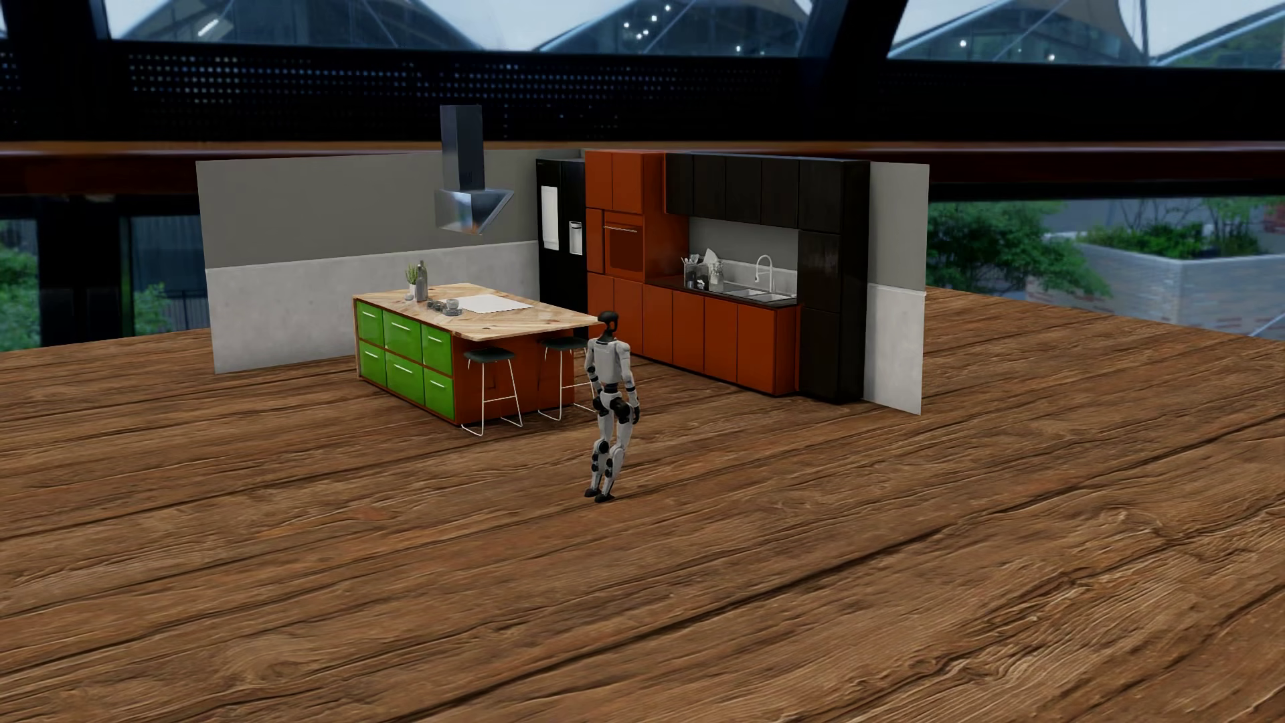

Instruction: Stand still

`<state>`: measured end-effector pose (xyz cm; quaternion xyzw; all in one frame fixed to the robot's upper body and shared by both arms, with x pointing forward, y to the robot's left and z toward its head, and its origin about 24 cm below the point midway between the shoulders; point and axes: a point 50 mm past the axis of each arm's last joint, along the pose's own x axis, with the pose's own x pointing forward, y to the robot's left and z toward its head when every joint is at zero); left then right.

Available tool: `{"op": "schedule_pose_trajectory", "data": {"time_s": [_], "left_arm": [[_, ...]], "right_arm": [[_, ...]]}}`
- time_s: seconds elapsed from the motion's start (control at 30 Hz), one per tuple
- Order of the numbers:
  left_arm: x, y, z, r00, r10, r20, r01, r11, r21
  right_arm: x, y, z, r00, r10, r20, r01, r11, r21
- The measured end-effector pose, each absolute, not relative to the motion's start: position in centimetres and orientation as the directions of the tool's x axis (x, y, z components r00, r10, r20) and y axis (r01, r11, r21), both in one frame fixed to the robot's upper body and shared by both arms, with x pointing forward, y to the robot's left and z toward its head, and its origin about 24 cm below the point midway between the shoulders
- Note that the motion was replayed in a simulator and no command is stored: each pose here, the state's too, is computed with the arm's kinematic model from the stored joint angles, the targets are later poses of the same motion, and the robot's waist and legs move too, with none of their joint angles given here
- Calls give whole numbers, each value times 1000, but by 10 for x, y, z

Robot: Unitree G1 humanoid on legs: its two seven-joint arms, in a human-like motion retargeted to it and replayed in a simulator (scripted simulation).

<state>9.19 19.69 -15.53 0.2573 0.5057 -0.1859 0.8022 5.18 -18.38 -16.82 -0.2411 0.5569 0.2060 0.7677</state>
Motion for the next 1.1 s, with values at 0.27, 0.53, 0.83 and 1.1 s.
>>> {"op": "schedule_pose_trajectory", "data": {"time_s": [0.27,0.53,0.83,1.1], "left_arm": [[95,204,-152,447,-15,-894,505,829,239],[74,211,-154,412,7,-911,485,845,226],[78,212,-152,428,9,-904,473,850,232],[77,209,-152,426,-1,-905,477,850,224]], "right_arm": [[49,-192,-166,313,22,-949,-520,841,-152],[33,-193,-167,283,20,-959,-512,849,-134],[36,-193,-165,299,20,-954,-498,856,-138],[35,-191,-166,296,25,-955,-500,856,-132]]}}
